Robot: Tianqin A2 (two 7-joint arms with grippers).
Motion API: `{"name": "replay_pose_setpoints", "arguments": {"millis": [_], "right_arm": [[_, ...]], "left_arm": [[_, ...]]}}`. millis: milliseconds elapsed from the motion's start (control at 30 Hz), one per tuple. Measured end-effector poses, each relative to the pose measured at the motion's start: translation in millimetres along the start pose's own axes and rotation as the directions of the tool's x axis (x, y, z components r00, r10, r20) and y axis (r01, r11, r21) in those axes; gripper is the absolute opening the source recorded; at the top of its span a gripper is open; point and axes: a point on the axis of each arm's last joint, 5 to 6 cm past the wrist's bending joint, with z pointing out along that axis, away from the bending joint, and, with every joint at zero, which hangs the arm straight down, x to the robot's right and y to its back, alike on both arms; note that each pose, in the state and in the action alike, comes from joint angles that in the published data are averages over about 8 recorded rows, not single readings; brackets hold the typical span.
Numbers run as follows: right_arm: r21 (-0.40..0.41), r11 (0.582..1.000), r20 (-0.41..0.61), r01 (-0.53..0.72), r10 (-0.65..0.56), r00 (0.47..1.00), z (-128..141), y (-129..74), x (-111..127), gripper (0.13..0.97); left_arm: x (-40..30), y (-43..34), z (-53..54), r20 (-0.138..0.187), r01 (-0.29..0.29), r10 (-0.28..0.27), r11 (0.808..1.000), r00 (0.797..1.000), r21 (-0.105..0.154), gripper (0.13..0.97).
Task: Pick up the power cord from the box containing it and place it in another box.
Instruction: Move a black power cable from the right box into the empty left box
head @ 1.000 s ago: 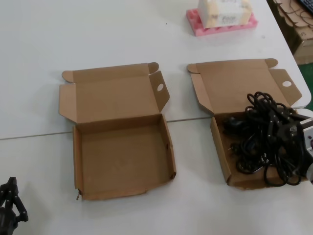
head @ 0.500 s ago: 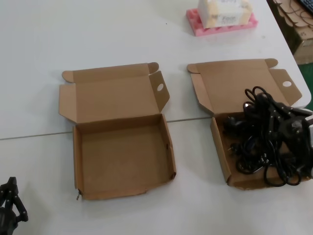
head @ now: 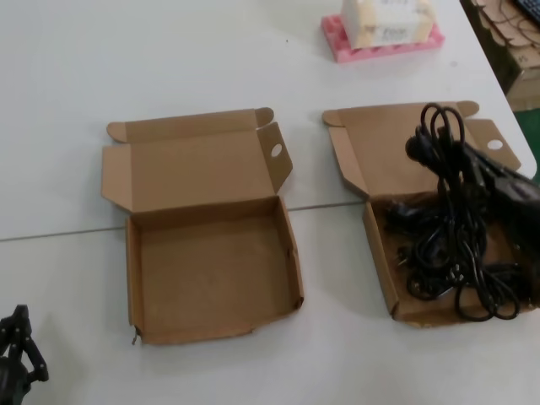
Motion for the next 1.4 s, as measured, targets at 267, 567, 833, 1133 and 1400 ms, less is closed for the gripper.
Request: {"name": "replay_pose_setpoints", "arguments": {"millis": [267,567,833,1133,1400], "right_arm": [[0.078,0.995,0.117,-0.064,0.054,0.992,-7,-15,-14,0.159],[0.033,0.998,0.256,-0.055,0.045,0.966,14,5,-72,0.159],[-0.046,0.994,0.329,-0.100,0.109,0.938,48,44,-133,0.159],[-0.111,0.990,0.362,-0.088,0.122,0.924,64,72,-176,0.159],[-0.144,0.987,0.376,-0.073,0.123,0.919,62,81,-179,0.171]], "left_arm": [[0.0,0.0,0.0,0.000,0.000,0.000,1.000,1.000,0.000,0.163],[0.0,0.0,0.0,0.000,0.000,0.000,1.000,1.000,0.000,0.163],[0.0,0.0,0.0,0.000,0.000,0.000,1.000,1.000,0.000,0.163],[0.0,0.0,0.0,0.000,0.000,0.000,1.000,1.000,0.000,0.163],[0.0,0.0,0.0,0.000,0.000,0.000,1.000,1.000,0.000,0.163]]}}
